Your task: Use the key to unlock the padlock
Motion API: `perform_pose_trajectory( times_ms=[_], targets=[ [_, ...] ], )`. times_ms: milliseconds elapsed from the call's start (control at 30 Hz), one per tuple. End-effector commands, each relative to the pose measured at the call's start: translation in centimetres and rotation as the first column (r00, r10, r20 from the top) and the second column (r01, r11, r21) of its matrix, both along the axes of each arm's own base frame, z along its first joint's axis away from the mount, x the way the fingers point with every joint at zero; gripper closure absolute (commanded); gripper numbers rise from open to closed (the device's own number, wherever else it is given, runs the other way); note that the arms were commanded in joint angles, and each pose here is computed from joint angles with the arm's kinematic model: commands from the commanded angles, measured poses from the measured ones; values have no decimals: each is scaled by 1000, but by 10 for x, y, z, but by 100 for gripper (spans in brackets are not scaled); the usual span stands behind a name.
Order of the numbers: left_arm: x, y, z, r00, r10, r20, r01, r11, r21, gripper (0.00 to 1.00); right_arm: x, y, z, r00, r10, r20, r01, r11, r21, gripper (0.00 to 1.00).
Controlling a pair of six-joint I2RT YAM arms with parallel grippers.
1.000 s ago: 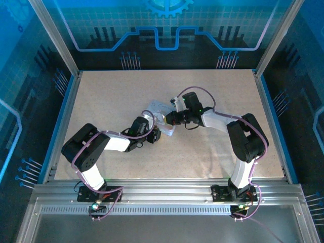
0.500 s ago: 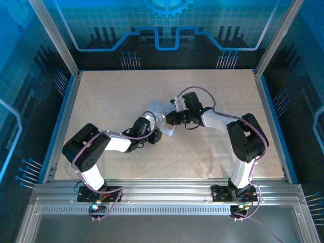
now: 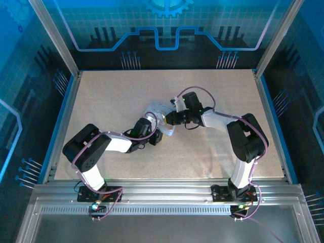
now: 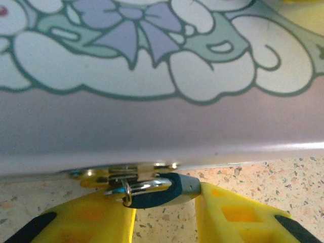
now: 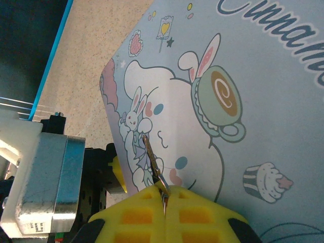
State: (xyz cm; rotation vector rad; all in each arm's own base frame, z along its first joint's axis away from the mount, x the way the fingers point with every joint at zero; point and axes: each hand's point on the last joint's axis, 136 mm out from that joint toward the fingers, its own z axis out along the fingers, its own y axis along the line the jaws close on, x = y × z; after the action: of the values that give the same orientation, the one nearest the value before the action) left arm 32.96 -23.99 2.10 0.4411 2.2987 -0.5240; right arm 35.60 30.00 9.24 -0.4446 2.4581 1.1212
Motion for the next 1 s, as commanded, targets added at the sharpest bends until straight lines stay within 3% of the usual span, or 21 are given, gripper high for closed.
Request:
perform_pose_trajectory(
  times_ms=[0,400,667,967],
  targets=[
    [5,-11,10,1000,0,4,0,999,-50,68,-21,-12,-33,992,-19,-121,8,995,-97,100],
    [2,-22,34,998,23,-50,-32,984,-178,73,-20,-11,-25,996,-21,-90,15,997,-72,100],
    [-11,-31,43,988,-9,-156,-28,972,-234,74,-6,-6,18,999,-1,54,1,1000,-1,100],
    [-16,-33,42,976,-6,-216,-51,964,-259,74,-5,-20,55,979,-1,205,3,1000,-6,100]
  ],
)
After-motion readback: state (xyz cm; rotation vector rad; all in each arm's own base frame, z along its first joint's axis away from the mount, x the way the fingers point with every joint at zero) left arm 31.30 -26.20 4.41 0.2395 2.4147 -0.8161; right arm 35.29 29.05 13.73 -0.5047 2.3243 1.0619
